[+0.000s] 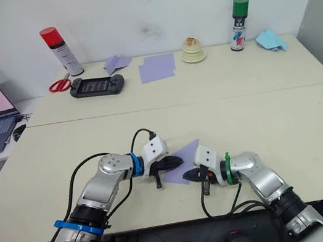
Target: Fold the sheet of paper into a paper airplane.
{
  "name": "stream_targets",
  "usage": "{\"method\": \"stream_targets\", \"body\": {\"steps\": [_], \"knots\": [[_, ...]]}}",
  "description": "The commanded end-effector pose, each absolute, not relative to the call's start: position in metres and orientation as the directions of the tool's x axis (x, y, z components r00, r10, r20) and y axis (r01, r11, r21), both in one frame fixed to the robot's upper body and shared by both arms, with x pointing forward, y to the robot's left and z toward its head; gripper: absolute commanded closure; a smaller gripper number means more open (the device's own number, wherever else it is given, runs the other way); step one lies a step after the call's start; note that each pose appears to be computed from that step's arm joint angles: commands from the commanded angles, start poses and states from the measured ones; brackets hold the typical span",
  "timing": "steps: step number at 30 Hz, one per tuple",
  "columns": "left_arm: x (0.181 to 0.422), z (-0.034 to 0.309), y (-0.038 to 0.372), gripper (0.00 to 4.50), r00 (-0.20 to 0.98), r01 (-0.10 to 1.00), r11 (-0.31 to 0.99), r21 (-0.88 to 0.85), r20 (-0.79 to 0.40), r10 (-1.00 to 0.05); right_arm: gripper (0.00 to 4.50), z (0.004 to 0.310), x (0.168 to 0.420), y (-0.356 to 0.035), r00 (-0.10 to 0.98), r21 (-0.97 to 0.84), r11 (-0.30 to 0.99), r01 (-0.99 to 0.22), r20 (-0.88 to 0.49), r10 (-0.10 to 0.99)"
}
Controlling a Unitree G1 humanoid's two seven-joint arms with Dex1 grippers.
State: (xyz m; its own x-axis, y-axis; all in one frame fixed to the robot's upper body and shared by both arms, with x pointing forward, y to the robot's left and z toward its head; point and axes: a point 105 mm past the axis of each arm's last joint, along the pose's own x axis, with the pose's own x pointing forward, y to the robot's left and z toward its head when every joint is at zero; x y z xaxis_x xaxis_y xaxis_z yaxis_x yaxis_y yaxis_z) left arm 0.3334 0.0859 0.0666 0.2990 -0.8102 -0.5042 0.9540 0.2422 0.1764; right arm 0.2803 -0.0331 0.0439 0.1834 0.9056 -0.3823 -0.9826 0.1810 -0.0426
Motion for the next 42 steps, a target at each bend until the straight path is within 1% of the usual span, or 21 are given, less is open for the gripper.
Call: {"method": "stream_targets", "body": {"steps": [1,4,7,12,14,15,18,21,23,26,28,31,36,39,42], "knots": [[0.321,0.042,0.088,4.46,0.245,0.969,0.217,0.119,-0.577,-0.779,4.50,0.009,0.251,-0.037,0.037,0.096,0.096,-0.991,-0.490,0.871],[0.320,0.042,0.089,4.46,0.246,0.969,0.219,0.119,-0.580,-0.776,4.50,0.010,0.243,-0.039,-0.012,0.115,0.051,-0.992,-0.494,0.870],[0.320,0.041,0.088,4.46,0.245,0.969,0.218,0.116,-0.579,-0.778,4.50,0.022,0.245,-0.043,0.004,0.102,0.058,-0.993,-0.466,0.885],[0.319,0.043,0.088,4.46,0.238,0.970,0.216,0.108,-0.572,-0.785,4.50,0.061,0.257,-0.049,0.109,0.076,0.146,-0.986,-0.359,0.927],[0.320,0.045,0.089,4.46,0.243,0.969,0.225,0.102,-0.561,-0.791,4.50,0.080,0.266,-0.054,0.193,0.054,0.220,-0.974,-0.307,0.932],[0.320,0.046,0.090,4.46,0.246,0.968,0.230,0.100,-0.556,-0.794,4.50,0.085,0.270,-0.055,0.225,0.048,0.249,-0.967,-0.294,0.929],[0.323,0.052,0.092,4.46,0.261,0.962,0.261,0.076,-0.528,-0.808,4.50,0.094,0.293,-0.057,0.380,-0.002,0.392,-0.920,-0.248,0.891],[0.324,0.052,0.093,4.46,0.259,0.962,0.263,0.069,-0.528,-0.809,4.50,0.090,0.312,-0.057,0.487,-0.031,0.495,-0.869,-0.233,0.842],[0.323,0.051,0.094,4.46,0.256,0.963,0.261,0.068,-0.530,-0.808,4.50,0.086,0.317,-0.055,0.500,-0.043,0.505,-0.862,-0.237,0.833],[0.324,0.051,0.092,4.46,0.255,0.964,0.254,0.077,-0.532,-0.807,4.50,0.074,0.337,-0.060,0.589,-0.076,0.592,-0.802,-0.260,0.765],[0.325,0.050,0.091,4.46,0.256,0.965,0.245,0.093,-0.539,-0.802,4.50,0.068,0.350,-0.067,0.653,-0.059,0.662,-0.747,-0.248,0.715],[0.324,0.050,0.089,4.46,0.254,0.966,0.242,0.093,-0.536,-0.805,4.50,0.061,0.356,-0.070,0.672,-0.061,0.682,-0.729,-0.256,0.695],[0.325,0.050,0.088,4.46,0.253,0.966,0.237,0.100,-0.539,-0.803,4.50,0.041,0.362,-0.082,0.707,-0.087,0.725,-0.683,-0.331,0.625],[0.325,0.050,0.088,4.46,0.253,0.966,0.236,0.102,-0.541,-0.802,4.50,0.037,0.368,-0.090,0.739,-0.098,0.761,-0.641,-0.348,0.577],[0.324,0.049,0.089,4.46,0.252,0.967,0.234,0.104,-0.545,-0.800,4.50,0.037,0.373,-0.092,0.751,-0.126,0.767,-0.629,-0.355,0.557]]}}
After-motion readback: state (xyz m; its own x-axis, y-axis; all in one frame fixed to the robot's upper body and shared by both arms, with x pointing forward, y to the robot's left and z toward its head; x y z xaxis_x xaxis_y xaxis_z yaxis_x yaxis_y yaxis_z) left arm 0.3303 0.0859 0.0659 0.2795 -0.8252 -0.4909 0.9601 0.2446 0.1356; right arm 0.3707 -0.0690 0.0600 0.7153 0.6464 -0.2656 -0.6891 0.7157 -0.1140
